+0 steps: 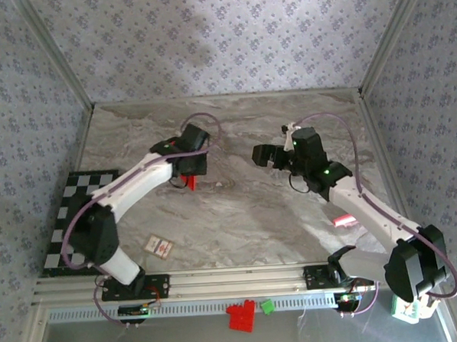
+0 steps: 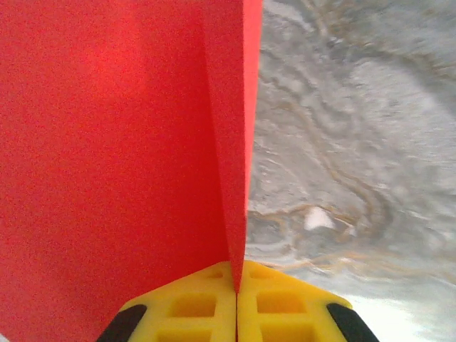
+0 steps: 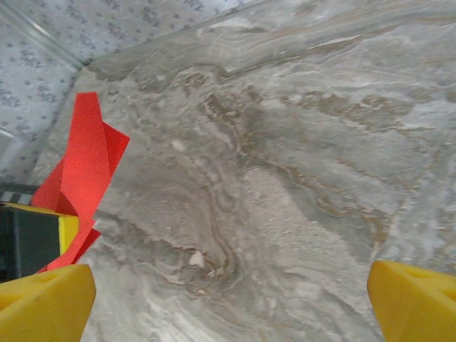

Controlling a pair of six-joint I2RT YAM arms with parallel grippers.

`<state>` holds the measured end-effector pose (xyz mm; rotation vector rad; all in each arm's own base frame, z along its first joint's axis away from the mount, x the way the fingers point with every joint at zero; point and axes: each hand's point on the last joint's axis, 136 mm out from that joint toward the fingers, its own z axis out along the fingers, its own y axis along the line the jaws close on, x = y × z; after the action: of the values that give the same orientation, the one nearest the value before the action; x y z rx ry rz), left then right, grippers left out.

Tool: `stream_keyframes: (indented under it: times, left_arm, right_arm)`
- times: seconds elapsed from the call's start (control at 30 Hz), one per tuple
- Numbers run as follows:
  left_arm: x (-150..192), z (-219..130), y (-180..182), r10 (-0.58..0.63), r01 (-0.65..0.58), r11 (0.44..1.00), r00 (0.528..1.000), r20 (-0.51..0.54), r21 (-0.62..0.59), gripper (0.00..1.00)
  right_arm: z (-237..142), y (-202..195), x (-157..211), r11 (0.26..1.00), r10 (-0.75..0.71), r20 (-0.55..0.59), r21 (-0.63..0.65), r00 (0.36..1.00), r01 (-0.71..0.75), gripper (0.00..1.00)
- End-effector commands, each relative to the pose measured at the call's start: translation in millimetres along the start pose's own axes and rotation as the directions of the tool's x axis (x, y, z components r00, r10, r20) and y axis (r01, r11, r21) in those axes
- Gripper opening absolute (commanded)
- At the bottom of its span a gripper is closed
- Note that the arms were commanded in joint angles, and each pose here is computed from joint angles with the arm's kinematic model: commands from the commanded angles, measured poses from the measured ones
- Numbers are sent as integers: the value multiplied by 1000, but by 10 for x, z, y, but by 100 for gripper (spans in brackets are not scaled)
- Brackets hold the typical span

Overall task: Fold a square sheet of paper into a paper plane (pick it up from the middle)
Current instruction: Turn over the paper at the center of the table.

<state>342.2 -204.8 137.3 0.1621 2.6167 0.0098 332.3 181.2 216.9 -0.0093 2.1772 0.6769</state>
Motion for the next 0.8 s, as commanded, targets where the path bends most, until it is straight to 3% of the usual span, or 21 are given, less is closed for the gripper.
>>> stream_keyframes:
  times: [0.0,0.23,0.37,0.57,0.77]
  left_arm:
    - [38,35,336,181,-195,922,981,-73,-336,8]
    - [43,440,137,342,-390,764,920,-190,-514,8]
    - [101,630,14,386,-447,718,894,-228,-533,8]
    - [247,894,-121,415,-500,690,866,-280,-524,10]
    - [401,1048,-229,395,-498,732,866,-307,-465,15]
  right_arm:
    - [-80,-236,-11,995,-18,33,98,999,15,100]
    - [-128,-492,46,987,80,46,135,996,-85,100]
    - [-140,-579,67,982,124,40,139,992,-128,100]
    - [-150,-666,80,975,160,39,148,986,-164,99]
    - [-152,-739,74,968,193,49,154,980,-198,99]
